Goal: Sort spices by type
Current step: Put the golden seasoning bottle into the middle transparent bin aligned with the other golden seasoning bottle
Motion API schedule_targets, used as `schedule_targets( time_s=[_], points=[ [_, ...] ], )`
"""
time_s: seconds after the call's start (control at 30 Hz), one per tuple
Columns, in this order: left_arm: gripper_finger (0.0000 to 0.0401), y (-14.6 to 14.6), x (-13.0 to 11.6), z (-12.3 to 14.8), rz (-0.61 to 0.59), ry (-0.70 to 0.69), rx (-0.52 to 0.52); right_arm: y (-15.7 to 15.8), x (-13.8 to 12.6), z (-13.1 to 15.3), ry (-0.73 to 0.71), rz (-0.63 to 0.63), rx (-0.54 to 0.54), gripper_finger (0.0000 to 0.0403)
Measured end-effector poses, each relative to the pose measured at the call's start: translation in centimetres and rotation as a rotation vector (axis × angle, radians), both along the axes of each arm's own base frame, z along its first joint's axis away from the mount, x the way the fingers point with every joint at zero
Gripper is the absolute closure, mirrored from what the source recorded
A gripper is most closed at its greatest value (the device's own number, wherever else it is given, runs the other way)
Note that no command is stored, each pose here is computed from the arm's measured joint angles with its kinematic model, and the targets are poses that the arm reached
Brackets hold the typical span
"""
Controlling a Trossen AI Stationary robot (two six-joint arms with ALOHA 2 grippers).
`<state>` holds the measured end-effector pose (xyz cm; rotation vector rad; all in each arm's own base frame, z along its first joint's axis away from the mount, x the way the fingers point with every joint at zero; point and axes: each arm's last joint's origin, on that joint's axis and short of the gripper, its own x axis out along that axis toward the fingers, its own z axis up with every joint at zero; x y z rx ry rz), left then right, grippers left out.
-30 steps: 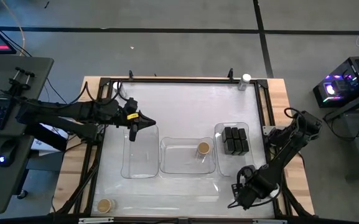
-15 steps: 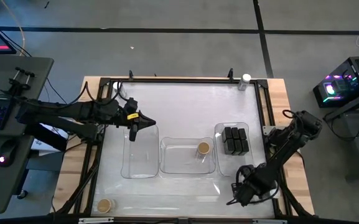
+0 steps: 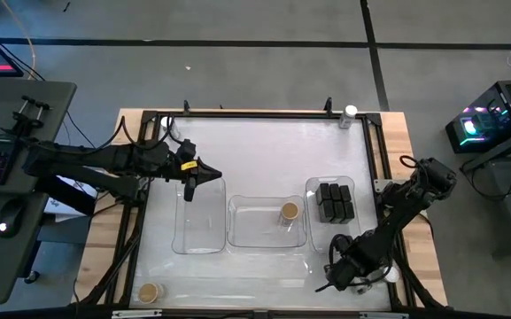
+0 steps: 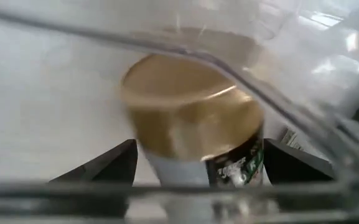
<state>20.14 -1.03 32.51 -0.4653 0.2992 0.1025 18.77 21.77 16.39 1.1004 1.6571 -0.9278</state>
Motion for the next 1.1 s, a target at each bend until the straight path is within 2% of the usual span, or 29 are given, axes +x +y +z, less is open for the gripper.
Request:
schedule_targets(
  time_s=[0.37,0.47,0.77,0.93,1.1],
  points=[
    [0.0401,0.0,0.0,0.0,0.004,0.001,0.018,0.2,0.2,-0.6,-0.032,0.116,0.016,0.0066],
    [0.0401,0.0,0.0,0.0,0.004,0.001,0.018,0.2,0.2,-0.6,-0.037,0.114,0.01,0.0069],
    [0.0401,0.2,0.0,0.0,0.013,0.0,0.02,0.3,0.3,-0.5,-0.034,0.106,0.008,0.0138],
    [0.0401,0.6,0.0,0.1,0.031,-0.008,0.018,0.7,0.6,0.4,-0.053,0.126,0.005,0.0138],
    [0.0401,0.8,0.1,0.3,0.035,-0.027,0.015,1.9,1.2,3.0,-0.093,0.19,0.05,0.0138]
  ],
)
